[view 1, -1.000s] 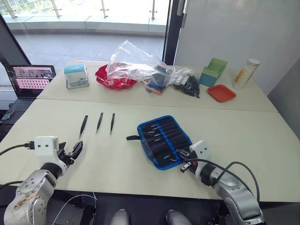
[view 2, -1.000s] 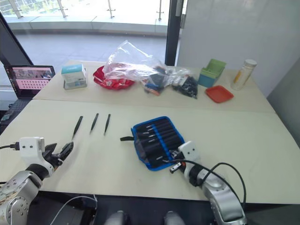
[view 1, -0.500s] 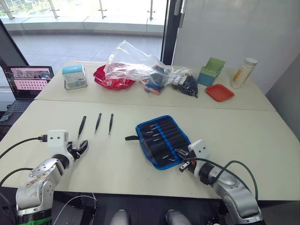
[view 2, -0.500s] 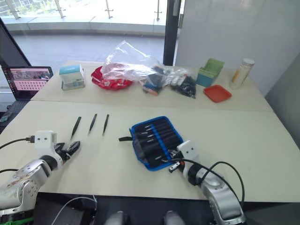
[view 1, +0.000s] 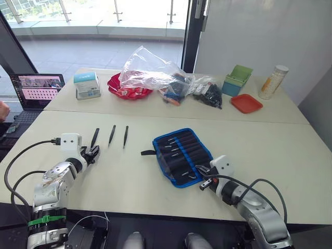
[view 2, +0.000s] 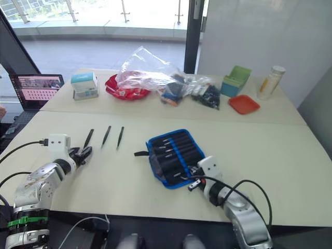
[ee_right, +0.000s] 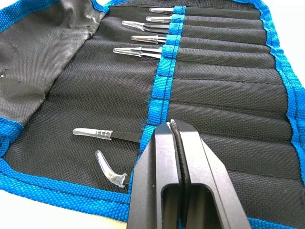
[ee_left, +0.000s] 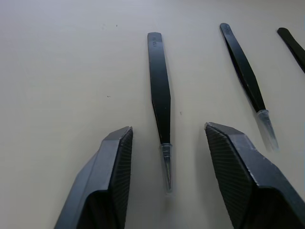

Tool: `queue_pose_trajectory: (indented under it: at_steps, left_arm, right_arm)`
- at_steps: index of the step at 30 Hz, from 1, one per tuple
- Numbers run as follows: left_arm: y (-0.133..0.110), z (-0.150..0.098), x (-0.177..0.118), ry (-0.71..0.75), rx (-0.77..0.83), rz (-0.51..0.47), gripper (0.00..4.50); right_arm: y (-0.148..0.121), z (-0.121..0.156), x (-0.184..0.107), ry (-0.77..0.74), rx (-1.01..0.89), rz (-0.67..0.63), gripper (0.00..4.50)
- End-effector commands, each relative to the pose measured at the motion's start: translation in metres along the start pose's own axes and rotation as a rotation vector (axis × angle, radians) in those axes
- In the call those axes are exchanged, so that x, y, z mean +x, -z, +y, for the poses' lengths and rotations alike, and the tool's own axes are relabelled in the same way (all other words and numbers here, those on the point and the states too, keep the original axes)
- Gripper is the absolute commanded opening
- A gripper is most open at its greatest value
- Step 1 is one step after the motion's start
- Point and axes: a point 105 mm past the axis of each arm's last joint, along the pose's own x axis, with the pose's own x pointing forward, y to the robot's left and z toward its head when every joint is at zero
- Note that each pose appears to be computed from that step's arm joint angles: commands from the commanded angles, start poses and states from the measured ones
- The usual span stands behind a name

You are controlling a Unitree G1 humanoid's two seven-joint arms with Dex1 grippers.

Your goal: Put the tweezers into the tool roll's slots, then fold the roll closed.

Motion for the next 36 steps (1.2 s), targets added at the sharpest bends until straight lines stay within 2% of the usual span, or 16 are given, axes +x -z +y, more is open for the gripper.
queue_pose_trajectory:
  at_steps: [1, 4, 12, 15, 19, 22, 26, 31, 36]
  left_arm:
    - [0.026, -0.018, 0.008, 0.061, -0.023, 0.089, 1.08]
    - [0.025, -0.019, 0.01, 0.063, -0.022, 0.087, 0.06]
    - [0.007, -0.014, 0.011, 0.038, -0.003, 0.015, 0.03]
    - [-0.009, -0.011, 0.008, 0.025, 0.014, -0.054, 0.03]
    - [-0.046, -0.008, -0.002, 0.016, 0.052, -0.181, 0.03]
    - [-0.076, -0.032, -0.011, 0.137, 0.108, -0.26, 0.03]
    - [-0.085, -0.079, -0.019, 0.373, 0.139, -0.248, 0.03]
    - [-0.076, -0.159, -0.033, 0.784, 0.123, -0.1, 0.03]
    - [-0.07, -0.201, -0.044, 0.973, 0.178, 0.016, 0.03]
  right_arm:
    - [0.006, 0.006, -0.001, -0.015, 0.016, 0.027, 0.0]
    - [0.005, 0.006, 0.0, -0.012, 0.016, 0.027, 0.0]
    - [0.006, 0.005, 0.002, -0.01, 0.016, 0.029, 0.0]
    - [0.007, 0.004, 0.001, -0.011, 0.015, 0.031, 0.0]
    - [0.008, 0.004, 0.001, -0.012, 0.014, 0.034, 0.0]
    - [0.01, 0.004, 0.001, -0.014, 0.015, 0.042, 0.0]
    - [0.011, 0.004, 0.001, -0.011, 0.017, 0.047, 0.0]
    - [0.014, 0.009, 0.002, -0.01, 0.026, 0.05, 0.0]
    - [0.015, 0.01, 0.0, -0.001, 0.032, 0.048, 0.0]
